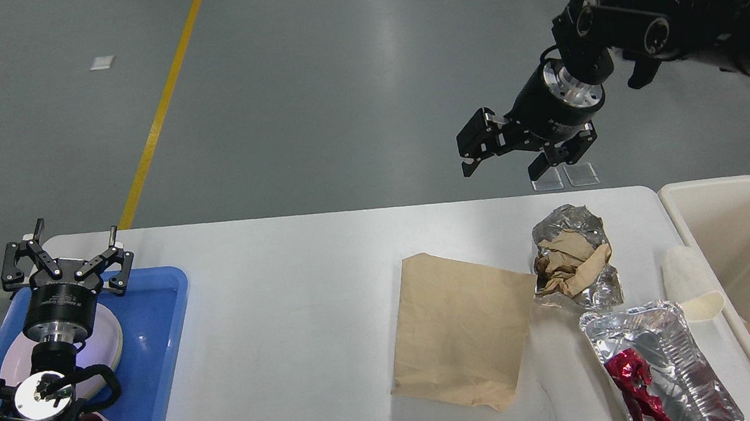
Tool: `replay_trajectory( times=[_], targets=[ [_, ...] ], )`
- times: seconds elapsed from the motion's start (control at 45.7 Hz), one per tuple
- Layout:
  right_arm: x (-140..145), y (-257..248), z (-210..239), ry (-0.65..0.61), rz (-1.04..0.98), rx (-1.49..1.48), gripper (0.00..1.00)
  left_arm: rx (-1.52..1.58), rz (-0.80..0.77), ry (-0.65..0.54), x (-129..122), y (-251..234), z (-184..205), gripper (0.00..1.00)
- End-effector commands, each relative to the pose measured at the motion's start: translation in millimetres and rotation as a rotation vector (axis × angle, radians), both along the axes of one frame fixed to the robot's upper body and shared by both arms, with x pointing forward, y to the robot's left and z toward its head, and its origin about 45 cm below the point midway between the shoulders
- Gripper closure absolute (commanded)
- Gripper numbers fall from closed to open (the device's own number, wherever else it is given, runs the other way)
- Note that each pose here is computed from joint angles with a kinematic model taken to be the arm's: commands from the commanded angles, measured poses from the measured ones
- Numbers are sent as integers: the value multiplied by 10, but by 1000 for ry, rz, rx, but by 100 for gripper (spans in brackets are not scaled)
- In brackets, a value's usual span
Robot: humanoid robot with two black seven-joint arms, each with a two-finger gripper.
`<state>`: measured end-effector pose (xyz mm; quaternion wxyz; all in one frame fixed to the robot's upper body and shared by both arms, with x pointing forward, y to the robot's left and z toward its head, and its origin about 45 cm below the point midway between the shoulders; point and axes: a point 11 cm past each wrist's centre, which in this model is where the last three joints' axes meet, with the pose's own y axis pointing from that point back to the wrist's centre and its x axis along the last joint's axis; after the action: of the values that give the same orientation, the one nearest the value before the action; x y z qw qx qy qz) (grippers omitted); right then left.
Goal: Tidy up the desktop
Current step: 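Raise the right gripper up from the bin edge, then lower the right gripper onto the brown paper bag and grasp it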
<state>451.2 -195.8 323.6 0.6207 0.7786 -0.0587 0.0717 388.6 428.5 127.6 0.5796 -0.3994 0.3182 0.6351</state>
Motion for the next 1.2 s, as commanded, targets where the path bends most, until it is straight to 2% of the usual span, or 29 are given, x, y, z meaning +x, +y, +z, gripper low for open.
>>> replay_trajectory(
  times=[0.0, 0.131, 0.328, 0.525, 0.744, 0.984, 1.05, 1.181],
  targets=[
    [-14, 171, 188, -25, 49, -39, 0, 0, 0, 0, -1, 0, -2, 4],
    [-58, 91, -28, 17, 44, -76, 0, 0, 0, 0, -1, 0, -2, 4],
    [-472, -18, -1108, 251, 21, -61, 0, 0, 0, -1, 4, -2, 4, 4],
    [-721, -32, -1525, 351, -5, -12, 0, 0, 0, 0, -1, 0, -2, 4],
    [-796, -156, -1866, 356, -58, 5, 0, 0, 0, 0, -1, 0, -2, 4],
    [-856, -55, -2106, 352, -109, 104, 0, 0, 0, 0, -1, 0, -2, 4],
    [-839, -55, -2155, 311, -122, 102, 5, 0, 0, 0, -1, 0, -1, 4],
    [-866, 89, -2252, 271, -108, 100, 46, 1, 1, 0, -2, 7, 2, 4]
  ],
)
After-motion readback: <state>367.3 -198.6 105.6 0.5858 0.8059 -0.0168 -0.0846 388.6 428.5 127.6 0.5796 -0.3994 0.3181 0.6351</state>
